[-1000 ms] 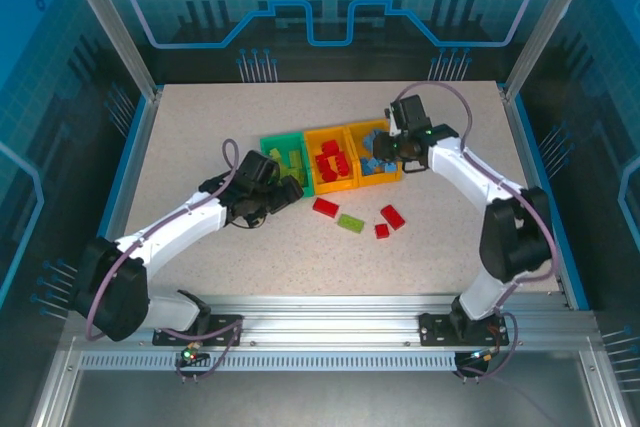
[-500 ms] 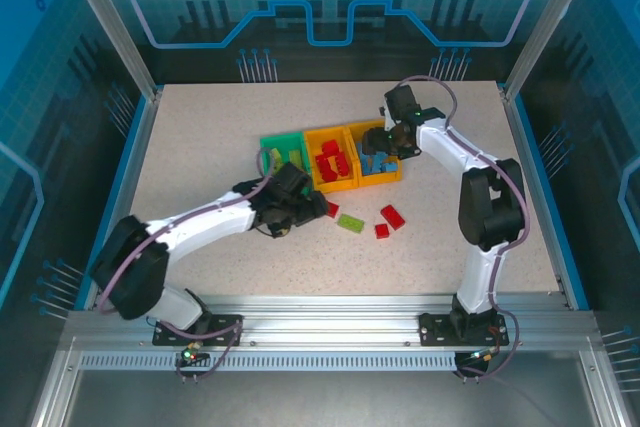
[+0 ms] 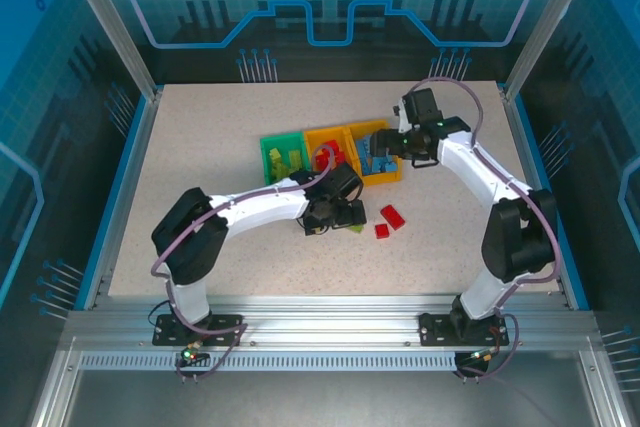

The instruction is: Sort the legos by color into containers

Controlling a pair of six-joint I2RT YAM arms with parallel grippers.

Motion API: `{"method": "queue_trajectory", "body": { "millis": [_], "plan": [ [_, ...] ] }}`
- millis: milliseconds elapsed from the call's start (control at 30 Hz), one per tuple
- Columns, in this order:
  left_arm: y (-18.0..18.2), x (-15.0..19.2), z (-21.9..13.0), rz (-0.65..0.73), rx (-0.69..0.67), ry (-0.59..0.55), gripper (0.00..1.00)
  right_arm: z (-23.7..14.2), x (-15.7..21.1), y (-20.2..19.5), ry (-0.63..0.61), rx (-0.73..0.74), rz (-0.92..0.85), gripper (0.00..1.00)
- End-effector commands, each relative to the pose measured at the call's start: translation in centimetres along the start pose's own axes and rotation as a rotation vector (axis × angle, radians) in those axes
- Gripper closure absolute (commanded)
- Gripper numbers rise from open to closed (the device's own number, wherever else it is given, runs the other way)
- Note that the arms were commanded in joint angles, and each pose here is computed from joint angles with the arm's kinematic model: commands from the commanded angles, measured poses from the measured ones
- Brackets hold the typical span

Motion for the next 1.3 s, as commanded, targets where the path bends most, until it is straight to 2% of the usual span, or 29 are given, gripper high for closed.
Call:
{"method": "queue_trajectory", "body": {
  "millis": [0, 467, 567, 767, 900, 1267],
  "plan": [
    [-0.2, 1.0, 0.9, -0.128, -0.039, 0.065, 0.01, -0.4, 0.9, -0.3, 0.010, -0.007, 0.020, 0.11],
    [-1.9, 0.3, 1.2, -0.481, -0.056, -0.022, 0.01, -2.0, 3.3, -1.1, -0.023, 0.005, 0.065, 0.09],
    [-1.2, 0.4, 1.7, -0.601, -0.081, -0.030, 0.01, -2.0, 3.7, -1.5, -0.019, 0.000, 0.084, 0.09],
    [-0.1, 1.3, 3.6, -0.750, -0.141, -0.021, 0.05, -2.6, 4.1, -2.2, -0.037, -0.004, 0.109, 0.08],
    [0.0, 1.2, 4.7, -0.802, -0.160, -0.032, 0.08, -2.8, 4.8, -2.5, -0.036, -0.002, 0.121, 0.08],
    [-1.1, 1.1, 5.9, -0.795, -0.154, -0.015, 0.12, -3.7, 6.6, -2.9, -0.028, 0.015, 0.135, 0.08]
  ]
}}
Point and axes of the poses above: each hand's point on the last joint's axis, 136 mm out from that joint toward the fingers, its own z axis out along the fingers, its own y axis along the line the jaws close on, x = y × z, the point moved 1 cm from there along -z, back along the fingers, and after that the axes turned 12 degrees about -z, right-handed, at the moved point
